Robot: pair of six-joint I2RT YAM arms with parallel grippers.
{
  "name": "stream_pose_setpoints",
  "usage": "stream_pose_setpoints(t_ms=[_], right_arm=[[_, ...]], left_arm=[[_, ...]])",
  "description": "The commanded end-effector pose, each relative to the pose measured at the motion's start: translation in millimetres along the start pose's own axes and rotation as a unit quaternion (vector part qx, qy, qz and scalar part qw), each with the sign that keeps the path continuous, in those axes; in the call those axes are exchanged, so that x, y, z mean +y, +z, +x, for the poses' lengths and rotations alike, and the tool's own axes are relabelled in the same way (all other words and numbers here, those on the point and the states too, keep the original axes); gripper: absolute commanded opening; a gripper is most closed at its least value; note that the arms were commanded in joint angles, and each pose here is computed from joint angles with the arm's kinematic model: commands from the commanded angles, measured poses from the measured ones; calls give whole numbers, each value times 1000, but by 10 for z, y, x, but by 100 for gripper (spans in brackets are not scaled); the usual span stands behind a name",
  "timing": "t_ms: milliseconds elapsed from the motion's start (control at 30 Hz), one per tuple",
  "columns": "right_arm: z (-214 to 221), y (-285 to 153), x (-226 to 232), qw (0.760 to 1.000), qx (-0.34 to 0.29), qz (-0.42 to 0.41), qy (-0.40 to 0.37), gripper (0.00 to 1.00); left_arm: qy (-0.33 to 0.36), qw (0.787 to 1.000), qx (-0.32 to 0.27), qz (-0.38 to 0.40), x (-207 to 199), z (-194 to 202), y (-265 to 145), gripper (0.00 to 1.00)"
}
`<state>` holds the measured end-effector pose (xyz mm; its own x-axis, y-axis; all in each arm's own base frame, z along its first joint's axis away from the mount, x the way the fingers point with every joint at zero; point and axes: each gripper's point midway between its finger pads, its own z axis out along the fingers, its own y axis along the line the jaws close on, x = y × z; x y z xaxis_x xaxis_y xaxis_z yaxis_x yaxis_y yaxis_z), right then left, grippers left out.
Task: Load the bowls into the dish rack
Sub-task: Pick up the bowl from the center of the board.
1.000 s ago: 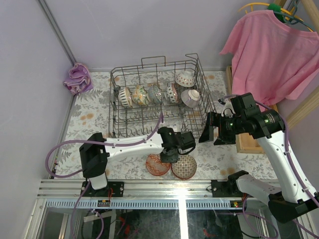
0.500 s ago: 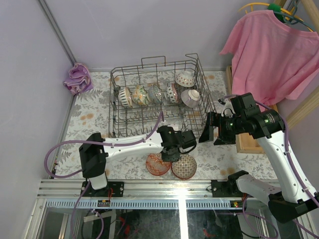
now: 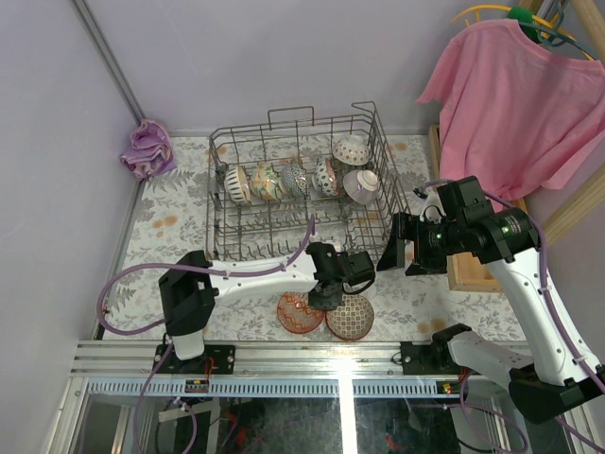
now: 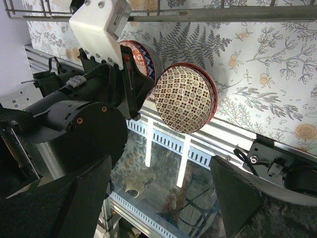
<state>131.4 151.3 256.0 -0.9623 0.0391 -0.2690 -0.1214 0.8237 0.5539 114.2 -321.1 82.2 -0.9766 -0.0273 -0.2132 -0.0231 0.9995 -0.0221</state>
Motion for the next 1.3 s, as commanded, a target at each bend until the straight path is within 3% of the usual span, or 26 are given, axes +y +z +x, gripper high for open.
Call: stream_pose_setpoints(t_ms=[0, 800, 1267], right_arm=[[43, -22, 54, 999, 11, -17, -31, 88], [81, -26, 37, 1000, 10, -16, -24, 88], [47, -142, 67, 1000, 0, -5, -25, 87]], left_arm=[[-8, 1000, -6, 20, -48, -30, -24, 0], [-46, 994, -64, 78, -82, -377, -842, 0], [-89, 959, -116, 243, -495, -865, -1860, 0]])
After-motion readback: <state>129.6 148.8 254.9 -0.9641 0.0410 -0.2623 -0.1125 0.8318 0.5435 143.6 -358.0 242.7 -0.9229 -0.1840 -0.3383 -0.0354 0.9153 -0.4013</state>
